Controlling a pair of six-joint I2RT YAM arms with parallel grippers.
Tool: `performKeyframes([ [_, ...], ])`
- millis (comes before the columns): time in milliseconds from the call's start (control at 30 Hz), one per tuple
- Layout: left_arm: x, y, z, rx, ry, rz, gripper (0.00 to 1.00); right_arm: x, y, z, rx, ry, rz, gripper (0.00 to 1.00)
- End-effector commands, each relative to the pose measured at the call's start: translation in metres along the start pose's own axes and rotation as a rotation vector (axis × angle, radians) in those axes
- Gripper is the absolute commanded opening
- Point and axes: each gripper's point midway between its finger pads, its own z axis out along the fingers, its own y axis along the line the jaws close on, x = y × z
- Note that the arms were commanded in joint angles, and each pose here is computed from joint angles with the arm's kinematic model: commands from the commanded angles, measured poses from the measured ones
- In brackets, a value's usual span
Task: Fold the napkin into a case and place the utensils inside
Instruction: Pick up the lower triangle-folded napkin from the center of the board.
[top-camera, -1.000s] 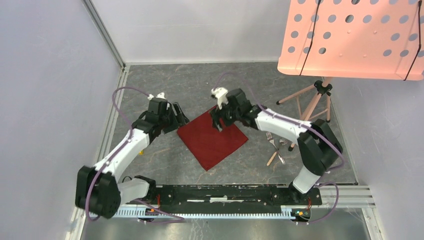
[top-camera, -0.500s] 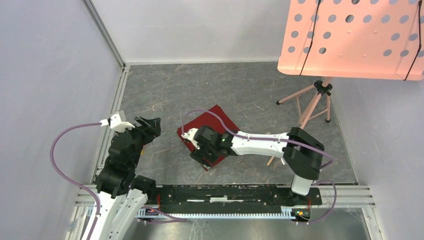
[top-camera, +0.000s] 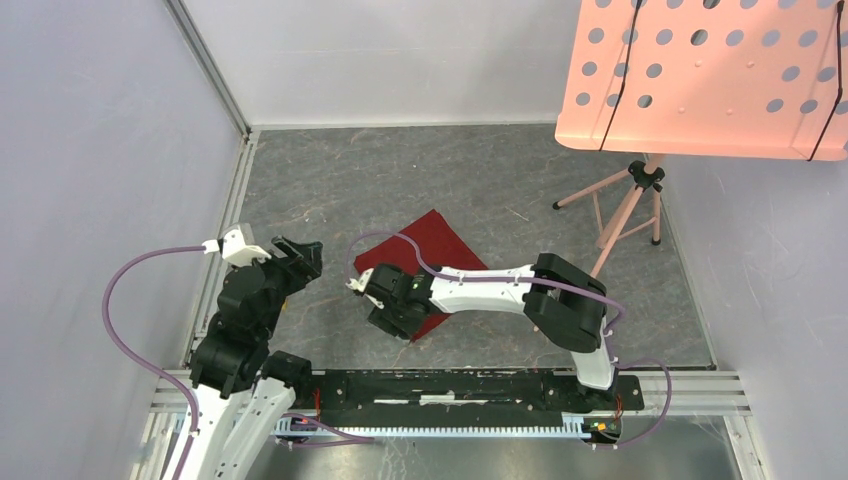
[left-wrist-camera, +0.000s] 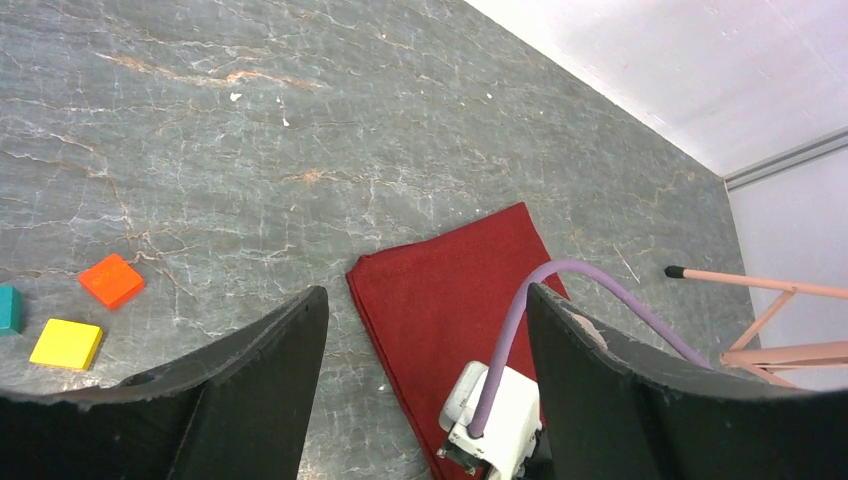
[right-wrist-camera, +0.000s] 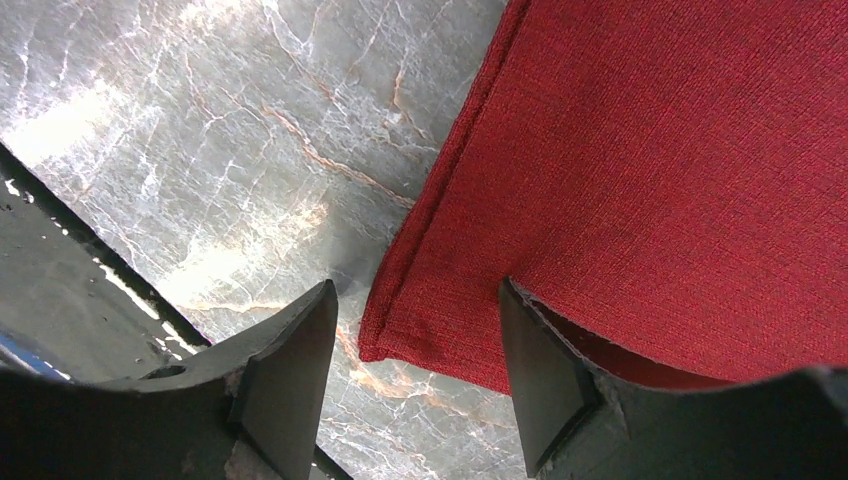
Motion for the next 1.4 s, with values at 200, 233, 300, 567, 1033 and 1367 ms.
performKeyframes([
  [200, -0.01, -0.004, -0.003, 0.017, -0.032, 0.002, 0.79, 0.021, -0.012, 0.019, 0.125, 0.062, -0.005, 0.53],
  [233, -0.011, -0.005, -0.003, 0.018, -0.033, 0.004, 0.79, 0.023, -0.016, 0.02, 0.152, 0.062, -0.01, 0.49],
  [300, -0.011, -0.005, -0.004, 0.016, -0.033, 0.007, 0.79, 0.025, -0.023, 0.021, 0.201, 0.052, -0.014, 0.38],
  [567, 0.006, -0.001, 0.01, -0.02, 0.038, -0.012, 0.81, -0.012, -0.02, 0.0, 0.174, -0.162, -0.002, 0.0],
  [1033, 0.153, -0.012, 0.073, -0.142, 0.586, -0.454, 1.0, -0.034, -0.01, -0.047, -0.363, -0.508, 0.278, 0.0],
  [1367, 0.185, -0.017, 0.096, -0.135, 0.632, -0.643, 0.9, -0.028, -0.018, -0.054, -0.403, -0.546, 0.309, 0.0],
])
